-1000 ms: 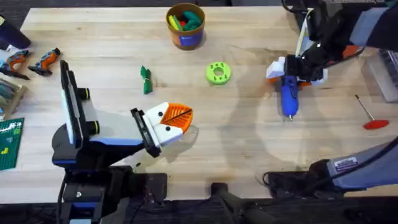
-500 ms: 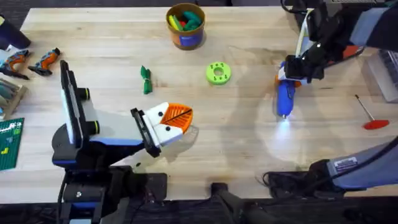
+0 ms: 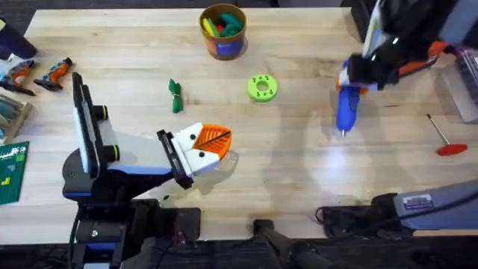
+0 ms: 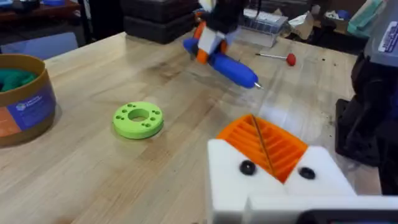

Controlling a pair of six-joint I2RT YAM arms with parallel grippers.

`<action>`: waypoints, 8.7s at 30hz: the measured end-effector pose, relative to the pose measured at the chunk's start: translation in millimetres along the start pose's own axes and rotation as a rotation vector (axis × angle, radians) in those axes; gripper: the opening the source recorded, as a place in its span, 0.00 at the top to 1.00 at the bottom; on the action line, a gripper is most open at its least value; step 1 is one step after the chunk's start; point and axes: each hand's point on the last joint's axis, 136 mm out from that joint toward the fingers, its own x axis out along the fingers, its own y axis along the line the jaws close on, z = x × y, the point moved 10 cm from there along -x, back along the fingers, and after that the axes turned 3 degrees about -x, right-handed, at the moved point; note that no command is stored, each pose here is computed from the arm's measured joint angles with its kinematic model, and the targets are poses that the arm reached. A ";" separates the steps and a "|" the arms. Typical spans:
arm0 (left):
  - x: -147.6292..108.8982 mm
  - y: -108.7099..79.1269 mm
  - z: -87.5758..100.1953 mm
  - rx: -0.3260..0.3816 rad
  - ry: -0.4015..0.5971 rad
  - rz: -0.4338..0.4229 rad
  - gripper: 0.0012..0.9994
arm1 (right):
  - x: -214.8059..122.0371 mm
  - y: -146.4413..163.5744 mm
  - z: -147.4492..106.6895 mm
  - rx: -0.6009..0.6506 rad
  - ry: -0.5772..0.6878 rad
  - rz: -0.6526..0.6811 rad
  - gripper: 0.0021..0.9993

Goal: Pick up the gripper from the table and insert it into the empty holder that is missing its gripper. Then pick up a screw, insert it into the mounting hole, and use the screwdriver to tighten it. Finally, clean up the table by picking up the vegetable and placing it into the bucket.

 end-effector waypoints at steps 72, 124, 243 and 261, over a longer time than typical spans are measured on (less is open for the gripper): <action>0.0 0.0 0.0 0.000 0.000 0.000 0.99 | -206.5 202.3 -47.3 -0.815 -1.220 1.502 0.97; 0.0 0.0 0.0 0.000 0.000 0.000 0.99 | -181.7 251.4 -97.9 -1.163 -1.148 1.790 0.97; 0.0 0.0 0.0 -0.002 0.000 0.000 0.99 | -217.8 183.6 48.4 -0.788 -0.799 1.191 0.97; 0.0 0.1 0.0 0.006 0.000 0.001 0.99 | -118.7 124.4 47.0 -1.418 -0.461 0.088 0.97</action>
